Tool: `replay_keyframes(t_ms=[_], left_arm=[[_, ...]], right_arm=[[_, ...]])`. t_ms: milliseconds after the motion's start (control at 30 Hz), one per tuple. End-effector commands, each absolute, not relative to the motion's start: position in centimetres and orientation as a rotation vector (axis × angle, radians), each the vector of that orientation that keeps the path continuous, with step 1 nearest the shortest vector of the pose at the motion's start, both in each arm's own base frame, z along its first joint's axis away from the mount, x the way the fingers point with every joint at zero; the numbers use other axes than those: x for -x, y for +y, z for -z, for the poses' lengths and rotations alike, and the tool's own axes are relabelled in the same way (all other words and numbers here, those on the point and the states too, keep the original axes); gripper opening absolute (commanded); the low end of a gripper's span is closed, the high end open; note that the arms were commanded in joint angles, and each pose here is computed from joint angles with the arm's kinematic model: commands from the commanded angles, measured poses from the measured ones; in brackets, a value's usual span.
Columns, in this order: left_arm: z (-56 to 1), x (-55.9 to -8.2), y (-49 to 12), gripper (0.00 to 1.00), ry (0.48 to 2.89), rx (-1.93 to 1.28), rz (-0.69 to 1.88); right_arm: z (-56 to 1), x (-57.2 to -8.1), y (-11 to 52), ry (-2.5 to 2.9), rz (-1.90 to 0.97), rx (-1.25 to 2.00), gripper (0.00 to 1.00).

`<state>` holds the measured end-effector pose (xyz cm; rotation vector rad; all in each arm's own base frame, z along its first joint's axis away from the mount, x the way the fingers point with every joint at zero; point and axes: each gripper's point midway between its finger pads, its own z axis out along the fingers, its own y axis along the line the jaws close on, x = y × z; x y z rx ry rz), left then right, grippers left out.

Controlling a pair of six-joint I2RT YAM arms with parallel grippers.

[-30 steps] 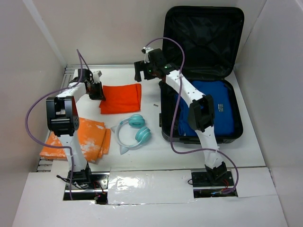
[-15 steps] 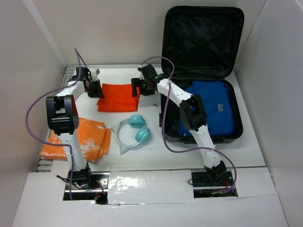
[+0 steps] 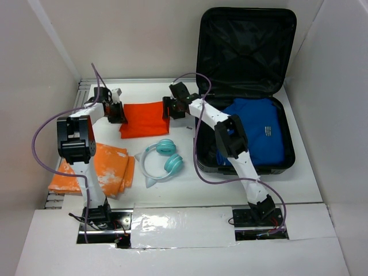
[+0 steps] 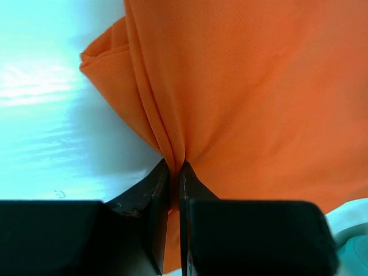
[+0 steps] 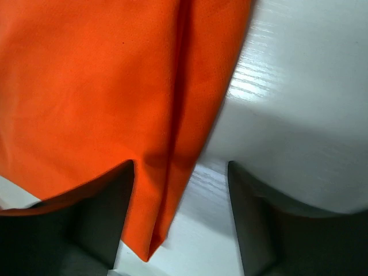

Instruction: Pack the luggage

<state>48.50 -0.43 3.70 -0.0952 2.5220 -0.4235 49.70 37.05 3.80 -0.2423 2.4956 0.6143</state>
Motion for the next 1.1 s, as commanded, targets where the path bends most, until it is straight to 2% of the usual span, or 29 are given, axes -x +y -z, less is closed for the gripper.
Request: replay_keyframes(t_ms=[0,67,467,500,567,600,667,733,767,933,1067], left_arm=[[-4.4,-48.9,-0.7,0.22,2.48,0.108,0.43],[-4.4,-48.8,-1.2,0.22,2.481,0.096,0.434],[-5.3,-49.1,-2.4,0.22,2.461,0.069,0.433],[-5.7,-49.2,-2.4,0.22,2.452,0.066,0.431],[-5.4,-48.9,-2.8,0.22,2.463,0.062,0.425],[-5.4,-48.9,-3.3,0.22,2.465,0.048,0.43],[-5.8,-48.9,-3.8,0.22,2.458,0.046,0.437],[-5.7,-48.9,-3.9,0.22,2.462,0.058,0.417],[-5.7,-48.9,-4.3,0.21,2.463,0.047,0.421],[-7.6,-49.4,-4.3,0.19,2.425,0.089,0.423],[-12.2,-50.3,-5.4,0.17,2.345,0.041,0.464]], right_arm=[[-0.8,-49.8,37.4,2.514,-0.551,0.219,0.65],[0.1,-49.6,37.9,2.531,-0.535,0.229,0.65],[3.3,-49.5,36.4,2.571,-0.38,0.2,0.48],[3.8,-49.4,36.3,2.58,-0.375,0.201,0.4],[4.5,-49.2,35.9,2.594,-0.345,0.196,0.31],[4.5,-49.3,35.8,2.591,-0.334,0.193,0.19],[4.9,-49.0,35.5,2.612,-0.32,0.195,0.14],[4.8,-49.1,35.4,2.612,-0.308,0.192,0.02],[4.8,-49.1,35.3,2.61,-0.305,0.203,0.0],[-1.6,-51.6,34.4,2.484,-0.294,0.179,0.0],[-9.2,-53.5,33.9,2.355,-0.348,0.18,0.0]])
